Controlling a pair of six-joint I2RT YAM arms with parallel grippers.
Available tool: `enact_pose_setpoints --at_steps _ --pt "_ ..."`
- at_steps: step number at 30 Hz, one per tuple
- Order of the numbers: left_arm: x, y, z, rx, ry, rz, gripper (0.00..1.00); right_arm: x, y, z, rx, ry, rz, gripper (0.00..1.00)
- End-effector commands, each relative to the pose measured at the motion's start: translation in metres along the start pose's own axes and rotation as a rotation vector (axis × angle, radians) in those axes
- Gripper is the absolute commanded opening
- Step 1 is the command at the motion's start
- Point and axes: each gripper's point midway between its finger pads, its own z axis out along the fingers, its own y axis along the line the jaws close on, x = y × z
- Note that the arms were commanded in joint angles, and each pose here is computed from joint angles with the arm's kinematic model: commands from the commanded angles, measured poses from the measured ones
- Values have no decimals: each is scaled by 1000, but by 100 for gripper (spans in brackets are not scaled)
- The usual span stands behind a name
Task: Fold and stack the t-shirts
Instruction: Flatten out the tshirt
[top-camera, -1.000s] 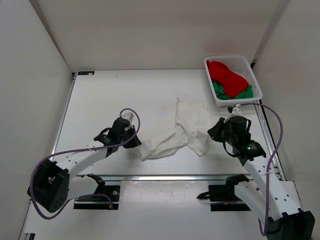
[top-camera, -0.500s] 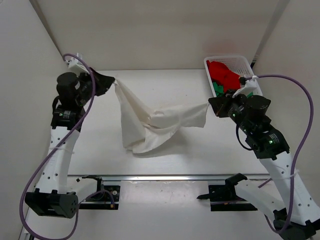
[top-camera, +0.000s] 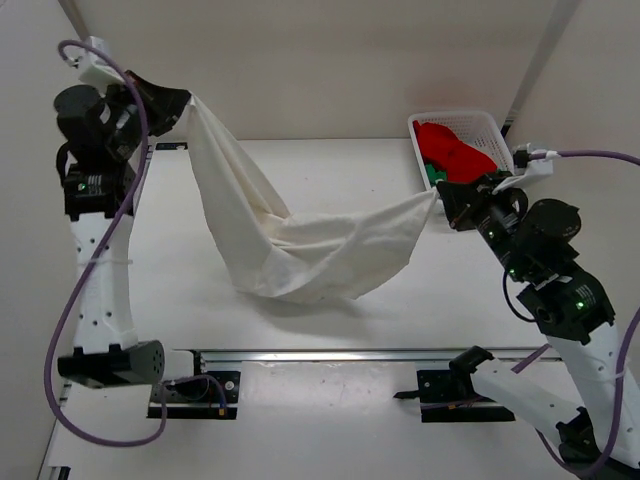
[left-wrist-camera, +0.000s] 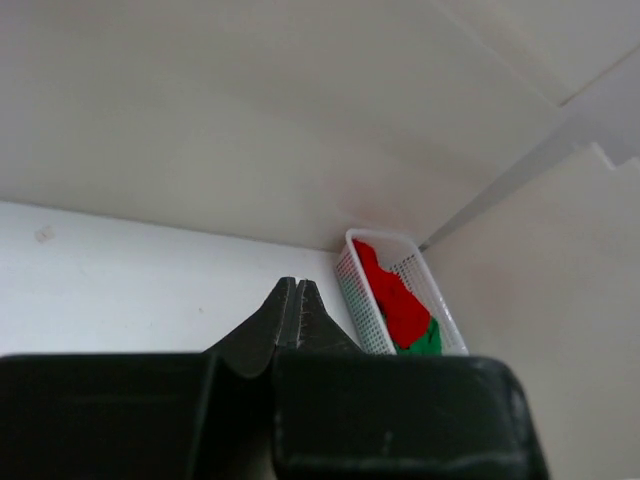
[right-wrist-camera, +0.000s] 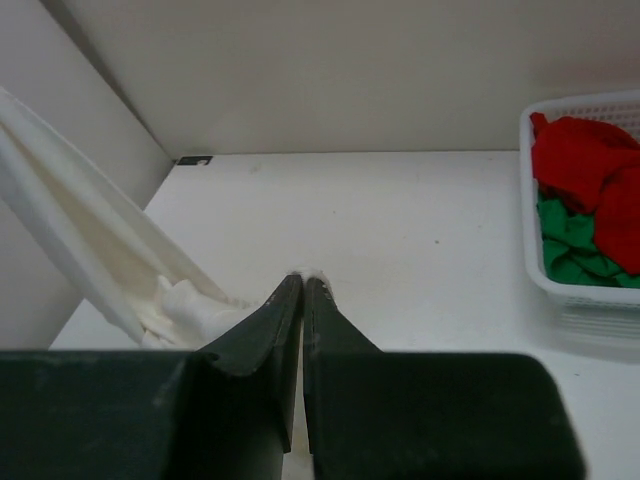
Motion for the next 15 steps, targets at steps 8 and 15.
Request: enact_pose_setpoints --at_steps 8,15 --pt "142 131 207 -333 301 -23 9 77 -85 130 89 167 178 0" --pt "210 181 197 -482 425 7 38 98 -83 176 115 264 119 0"
